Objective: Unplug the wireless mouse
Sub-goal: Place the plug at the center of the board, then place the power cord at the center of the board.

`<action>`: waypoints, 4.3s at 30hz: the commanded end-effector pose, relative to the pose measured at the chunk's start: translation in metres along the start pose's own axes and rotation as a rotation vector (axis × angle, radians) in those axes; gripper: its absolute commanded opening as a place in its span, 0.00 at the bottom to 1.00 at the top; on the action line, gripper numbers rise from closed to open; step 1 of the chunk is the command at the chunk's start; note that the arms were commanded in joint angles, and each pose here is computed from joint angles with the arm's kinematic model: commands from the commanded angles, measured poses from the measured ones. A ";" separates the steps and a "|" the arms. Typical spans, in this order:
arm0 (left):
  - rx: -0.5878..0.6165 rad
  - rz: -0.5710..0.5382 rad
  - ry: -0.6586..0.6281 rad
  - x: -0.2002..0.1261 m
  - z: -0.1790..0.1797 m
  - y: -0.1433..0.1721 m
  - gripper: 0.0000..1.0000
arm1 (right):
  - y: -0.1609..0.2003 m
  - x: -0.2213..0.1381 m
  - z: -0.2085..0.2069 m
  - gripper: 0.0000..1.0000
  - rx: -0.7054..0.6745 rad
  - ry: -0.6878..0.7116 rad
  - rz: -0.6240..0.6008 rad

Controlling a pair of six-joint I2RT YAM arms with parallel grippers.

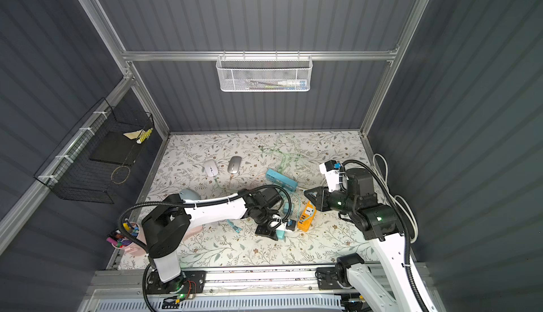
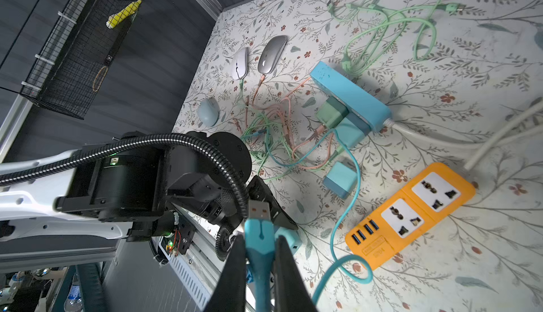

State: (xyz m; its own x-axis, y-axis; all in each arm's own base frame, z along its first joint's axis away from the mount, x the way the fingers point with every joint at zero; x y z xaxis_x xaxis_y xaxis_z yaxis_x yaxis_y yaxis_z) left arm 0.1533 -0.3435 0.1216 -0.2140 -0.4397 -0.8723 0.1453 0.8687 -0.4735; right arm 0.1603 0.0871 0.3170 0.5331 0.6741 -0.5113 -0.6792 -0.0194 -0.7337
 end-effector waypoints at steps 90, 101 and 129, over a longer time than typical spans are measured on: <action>-0.365 -0.874 -1.255 -0.297 0.006 0.011 0.74 | 0.080 0.401 0.087 0.49 0.348 -0.338 0.725; -0.360 -0.879 -1.258 -0.299 0.005 0.011 0.74 | 0.087 0.410 0.083 0.39 0.382 -0.337 0.733; -0.274 -0.833 -1.291 -0.287 0.005 0.016 0.74 | -0.018 0.198 0.017 0.56 0.077 -0.001 0.405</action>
State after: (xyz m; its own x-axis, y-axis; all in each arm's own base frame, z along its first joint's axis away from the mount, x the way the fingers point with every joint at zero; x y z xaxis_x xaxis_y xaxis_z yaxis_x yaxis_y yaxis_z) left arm 0.2239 -0.2052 0.3592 0.8274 -0.5616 0.0041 0.1750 0.2508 -0.9521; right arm 0.2879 0.2483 0.2559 0.2092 0.7866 -0.5810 -0.8843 -0.1015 -0.4558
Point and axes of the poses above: each gripper's point midway between its finger pads, its own x axis out along the fingers, its own z axis along the line the jaws close on, y = z × x, the point moved 8 cm from there along -x, back along the fingers, and after that the axes turned 10 degrees about -x, right-handed, at the moved point
